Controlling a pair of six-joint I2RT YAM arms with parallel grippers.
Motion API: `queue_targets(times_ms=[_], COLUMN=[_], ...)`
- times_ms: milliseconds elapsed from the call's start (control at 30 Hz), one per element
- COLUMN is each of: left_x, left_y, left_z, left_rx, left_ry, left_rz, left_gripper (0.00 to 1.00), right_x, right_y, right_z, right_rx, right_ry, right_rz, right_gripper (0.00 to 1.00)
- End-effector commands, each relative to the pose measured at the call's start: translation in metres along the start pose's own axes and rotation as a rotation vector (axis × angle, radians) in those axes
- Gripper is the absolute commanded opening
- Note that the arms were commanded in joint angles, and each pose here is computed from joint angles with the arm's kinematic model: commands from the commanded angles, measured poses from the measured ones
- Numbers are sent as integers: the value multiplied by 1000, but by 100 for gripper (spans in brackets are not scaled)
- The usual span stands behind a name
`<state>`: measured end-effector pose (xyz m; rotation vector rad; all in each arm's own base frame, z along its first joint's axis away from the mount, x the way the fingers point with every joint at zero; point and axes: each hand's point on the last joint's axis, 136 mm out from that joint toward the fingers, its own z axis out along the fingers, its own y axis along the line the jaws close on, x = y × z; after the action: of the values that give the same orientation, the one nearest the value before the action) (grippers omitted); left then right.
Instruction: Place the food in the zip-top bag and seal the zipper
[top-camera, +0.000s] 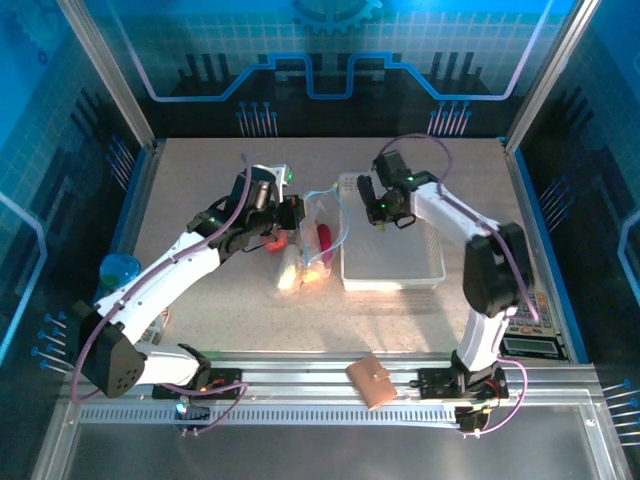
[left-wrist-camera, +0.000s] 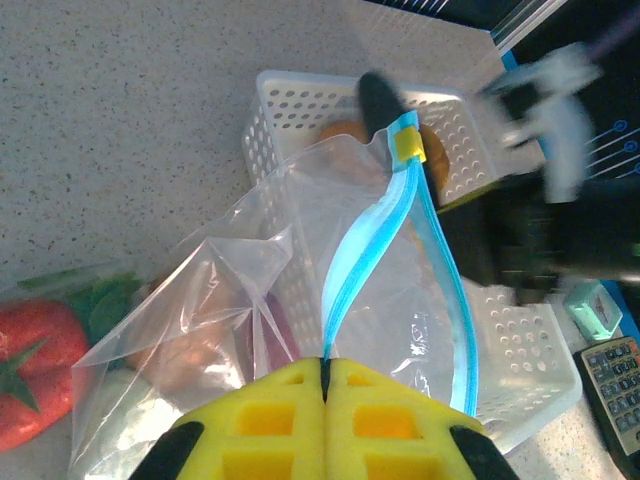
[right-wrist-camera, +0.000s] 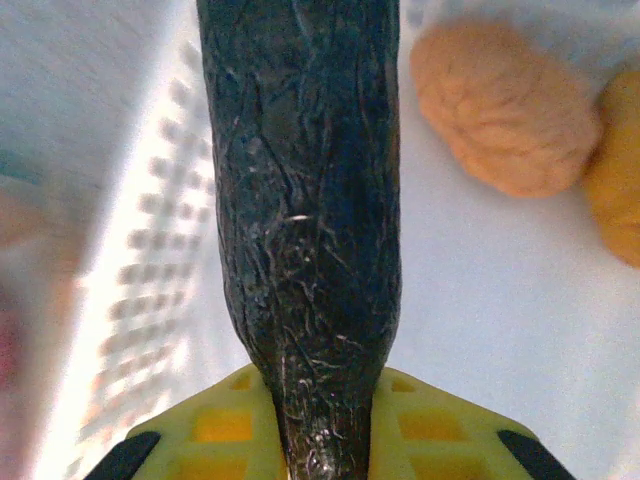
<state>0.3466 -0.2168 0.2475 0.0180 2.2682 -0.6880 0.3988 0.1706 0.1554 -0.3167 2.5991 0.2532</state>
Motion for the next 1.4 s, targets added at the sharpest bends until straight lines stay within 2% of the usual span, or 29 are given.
queue_targets(times_ms=[0, 133, 300, 433, 767, 933, 1167, 1367], left_x=[0, 0, 0, -1, -5, -5, 3, 4], left_y=[0, -6, -15, -23, -41, -52, -64, -67], left_z=[-1, 2, 9, 13, 10, 9, 12, 12], left_rx=[6, 17, 26, 30, 54, 84, 116, 127], left_ry=[-5, -3, -6, -15, -52, -57, -37, -33], left_rz=[28, 40, 61, 75, 98, 110, 120, 118], left_gripper=[0, 0, 0, 0, 0, 0, 0, 0], right_x=[0, 17, 54, 81, 128, 116, 71, 50], right_y=[30, 58, 96, 115, 119, 124, 131, 130], right_z=[-56, -105, -139, -141, -115, -102, -84, -57], right_rx=[-154, -316, -509, -560, -488, -472, -434, -383], right_ry=[-61, -48, 71, 181, 420, 412, 341, 330], right_rz=[17, -1, -37, -68, -23, 13, 14, 29], right_gripper=[16, 17, 17, 17, 20, 20, 21, 25])
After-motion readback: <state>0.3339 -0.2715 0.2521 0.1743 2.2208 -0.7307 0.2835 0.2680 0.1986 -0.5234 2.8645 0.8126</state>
